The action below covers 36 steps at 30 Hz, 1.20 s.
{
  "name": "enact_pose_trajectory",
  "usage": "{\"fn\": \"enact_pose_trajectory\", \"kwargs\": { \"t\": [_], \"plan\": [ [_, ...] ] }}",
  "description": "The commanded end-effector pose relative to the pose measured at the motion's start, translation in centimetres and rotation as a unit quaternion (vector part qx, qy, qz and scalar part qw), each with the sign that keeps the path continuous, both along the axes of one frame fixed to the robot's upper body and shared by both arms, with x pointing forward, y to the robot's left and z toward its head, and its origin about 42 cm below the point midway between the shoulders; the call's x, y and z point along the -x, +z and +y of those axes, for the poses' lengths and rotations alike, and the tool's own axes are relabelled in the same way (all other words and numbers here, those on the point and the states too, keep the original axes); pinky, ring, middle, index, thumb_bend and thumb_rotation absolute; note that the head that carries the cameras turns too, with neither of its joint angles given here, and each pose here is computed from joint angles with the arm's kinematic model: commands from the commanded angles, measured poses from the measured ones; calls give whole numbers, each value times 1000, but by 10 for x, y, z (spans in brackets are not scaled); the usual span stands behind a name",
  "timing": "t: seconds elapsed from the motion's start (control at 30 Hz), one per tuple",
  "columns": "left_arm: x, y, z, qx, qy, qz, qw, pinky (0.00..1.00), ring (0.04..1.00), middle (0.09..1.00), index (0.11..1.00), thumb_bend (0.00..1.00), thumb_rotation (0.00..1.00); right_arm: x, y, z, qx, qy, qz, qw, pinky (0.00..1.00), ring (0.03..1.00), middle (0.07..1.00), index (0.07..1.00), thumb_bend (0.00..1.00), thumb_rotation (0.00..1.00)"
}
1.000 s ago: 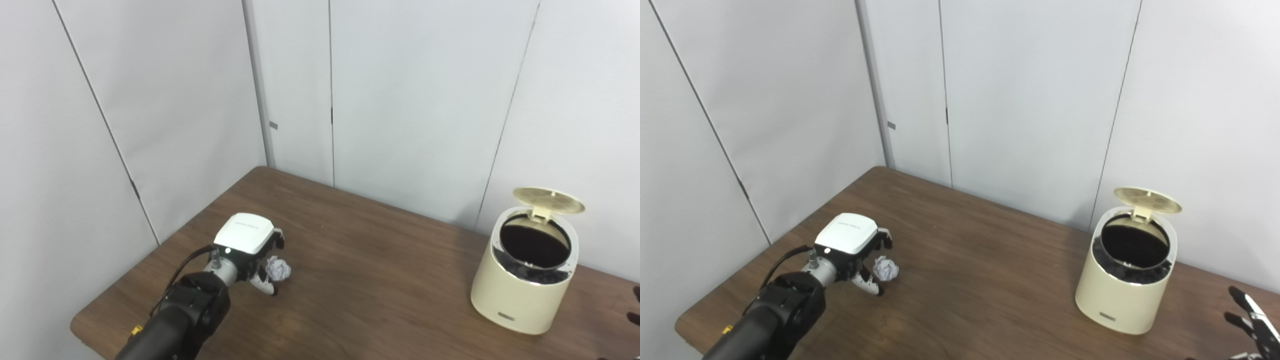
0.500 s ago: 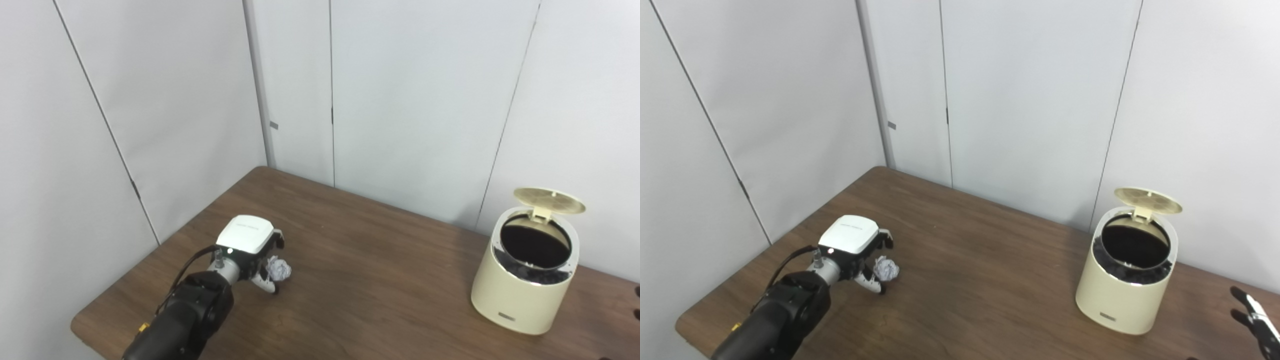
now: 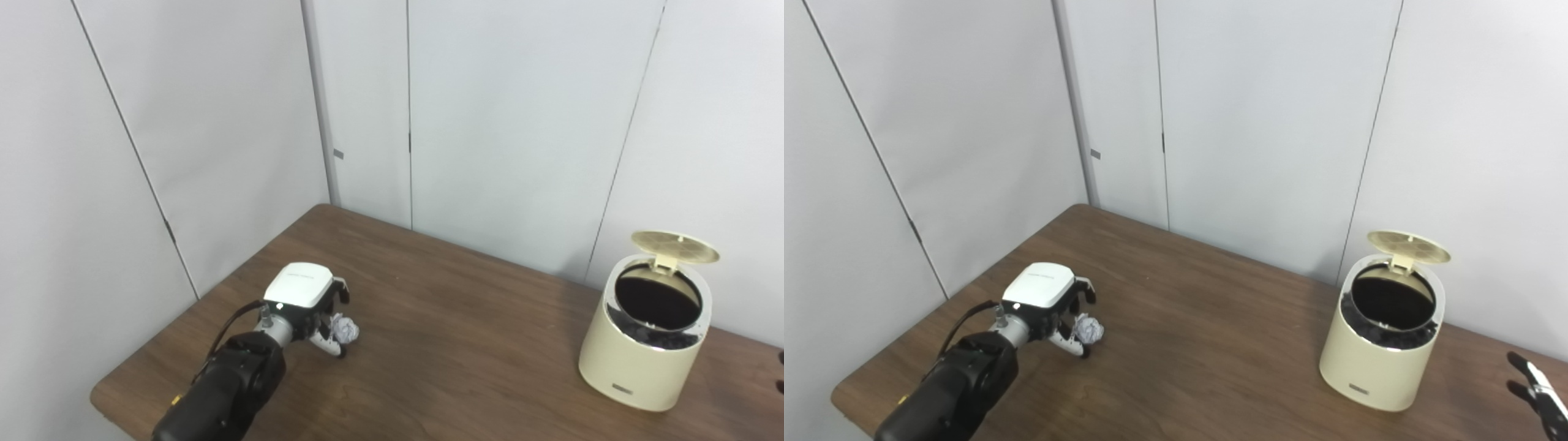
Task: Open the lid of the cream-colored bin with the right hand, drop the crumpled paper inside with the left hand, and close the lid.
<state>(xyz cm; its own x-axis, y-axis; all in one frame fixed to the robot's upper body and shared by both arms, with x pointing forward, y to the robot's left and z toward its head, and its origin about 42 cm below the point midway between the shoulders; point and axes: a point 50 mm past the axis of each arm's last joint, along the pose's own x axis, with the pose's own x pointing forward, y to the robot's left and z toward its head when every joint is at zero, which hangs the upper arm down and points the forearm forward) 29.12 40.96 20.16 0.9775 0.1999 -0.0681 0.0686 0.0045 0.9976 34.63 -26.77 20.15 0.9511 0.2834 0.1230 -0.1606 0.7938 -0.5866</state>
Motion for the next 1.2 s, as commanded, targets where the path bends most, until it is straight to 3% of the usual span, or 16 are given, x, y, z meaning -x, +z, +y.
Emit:
{"fn": "enact_pose_trajectory", "kwargs": {
  "t": [0.0, 0.4, 0.57, 0.7, 0.77, 0.83, 0.9, 1.0, 1.07, 1.17],
  "plan": [
    [-2, -11, 2, 2, -6, 24, 1000, 407, 488, 490, 640, 557, 0, -1, 21, -2, 4, 3, -33, 999, 0, 912, 996, 961, 855, 526],
    [-1, -40, -11, 1, -24, 52, 998, 443, 540, 482, 606, 556, 0, 4, 22, -4, 3, -4, -32, 999, 0, 893, 989, 960, 851, 504],
    [-1, -50, -16, -2, -33, 65, 997, 406, 482, 476, 604, 558, 0, 5, 22, -5, 9, -7, -35, 999, 0, 875, 986, 954, 831, 493],
    [-2, -56, -18, 5, -39, 59, 998, 396, 466, 473, 503, 531, 0, 6, 22, -6, 10, -7, -36, 999, 0, 867, 983, 952, 831, 500],
    [-2, -57, -19, 4, -38, 55, 998, 363, 428, 472, 490, 528, 0, 5, 22, -7, 8, -6, -37, 999, 0, 867, 982, 952, 833, 510],
    [-3, -55, -20, 3, -38, 50, 998, 393, 457, 475, 487, 528, 0, 5, 22, -8, 6, -6, -37, 999, 0, 869, 982, 950, 830, 509],
    [-4, -51, -20, -2, -40, 39, 998, 396, 455, 421, 503, 523, 0, 4, 22, -8, 5, -5, -38, 999, 0, 872, 984, 949, 827, 516],
    [-4, -45, -21, -16, -42, 21, 999, 326, 393, 466, 487, 528, 0, 4, 21, -8, 4, -5, -38, 999, 5, 879, 985, 952, 820, 526],
    [-4, -40, -21, -34, -44, 9, 998, 292, 362, 470, 485, 528, 0, 4, 21, -7, 4, -3, -35, 999, 257, 873, 975, 942, 820, 530],
    [-4, -28, -21, -47, -43, -7, 998, 309, 397, 473, 485, 528, 0, 4, 21, -6, 4, -2, -36, 999, 377, 872, 975, 947, 806, 535]
  ]
}}
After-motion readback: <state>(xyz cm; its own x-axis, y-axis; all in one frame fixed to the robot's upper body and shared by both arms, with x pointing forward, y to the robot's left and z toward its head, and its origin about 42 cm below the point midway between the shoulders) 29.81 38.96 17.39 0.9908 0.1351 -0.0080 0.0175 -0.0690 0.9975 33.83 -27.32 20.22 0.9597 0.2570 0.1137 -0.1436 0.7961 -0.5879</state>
